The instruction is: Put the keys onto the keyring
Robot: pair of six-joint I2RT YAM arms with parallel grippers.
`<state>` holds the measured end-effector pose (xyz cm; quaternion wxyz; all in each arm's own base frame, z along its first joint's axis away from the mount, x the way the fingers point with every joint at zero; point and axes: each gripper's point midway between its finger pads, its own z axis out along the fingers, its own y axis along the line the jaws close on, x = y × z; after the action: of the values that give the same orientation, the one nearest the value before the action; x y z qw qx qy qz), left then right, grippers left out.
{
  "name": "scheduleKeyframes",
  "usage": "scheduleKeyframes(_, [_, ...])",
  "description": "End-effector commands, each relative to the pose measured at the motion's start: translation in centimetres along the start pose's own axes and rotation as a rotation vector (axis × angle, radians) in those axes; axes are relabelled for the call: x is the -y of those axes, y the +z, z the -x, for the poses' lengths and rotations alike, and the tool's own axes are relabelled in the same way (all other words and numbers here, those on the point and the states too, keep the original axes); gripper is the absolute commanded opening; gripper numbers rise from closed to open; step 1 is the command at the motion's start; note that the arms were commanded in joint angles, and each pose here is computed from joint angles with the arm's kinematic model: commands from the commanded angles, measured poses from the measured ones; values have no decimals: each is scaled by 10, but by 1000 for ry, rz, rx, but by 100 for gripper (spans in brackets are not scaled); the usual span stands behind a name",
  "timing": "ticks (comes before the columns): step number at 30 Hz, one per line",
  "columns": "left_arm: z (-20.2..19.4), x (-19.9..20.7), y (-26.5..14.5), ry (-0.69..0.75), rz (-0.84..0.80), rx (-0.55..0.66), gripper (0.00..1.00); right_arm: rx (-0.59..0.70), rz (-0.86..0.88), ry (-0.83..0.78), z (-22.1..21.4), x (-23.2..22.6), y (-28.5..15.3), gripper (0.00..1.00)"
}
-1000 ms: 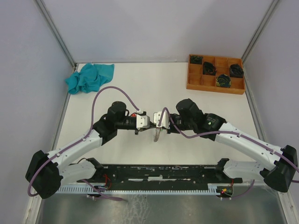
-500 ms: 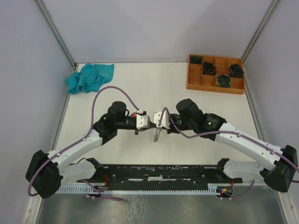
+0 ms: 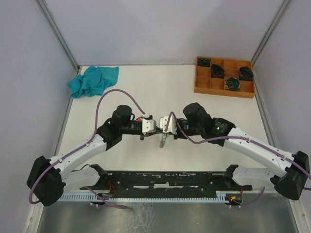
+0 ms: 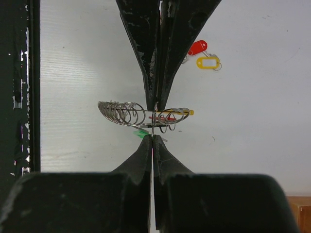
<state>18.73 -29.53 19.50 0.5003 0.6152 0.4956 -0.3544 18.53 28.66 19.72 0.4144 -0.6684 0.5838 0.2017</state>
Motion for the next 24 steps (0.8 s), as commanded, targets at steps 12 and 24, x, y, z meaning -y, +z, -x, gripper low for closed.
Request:
scheduleKeyframes(12, [31, -13, 0, 19, 23, 68, 3, 124, -1, -33, 40, 9, 1, 1])
scheduleKeyframes(24, [19, -26, -2, 4, 99, -12, 3, 91, 8, -22, 39, 11, 2, 1])
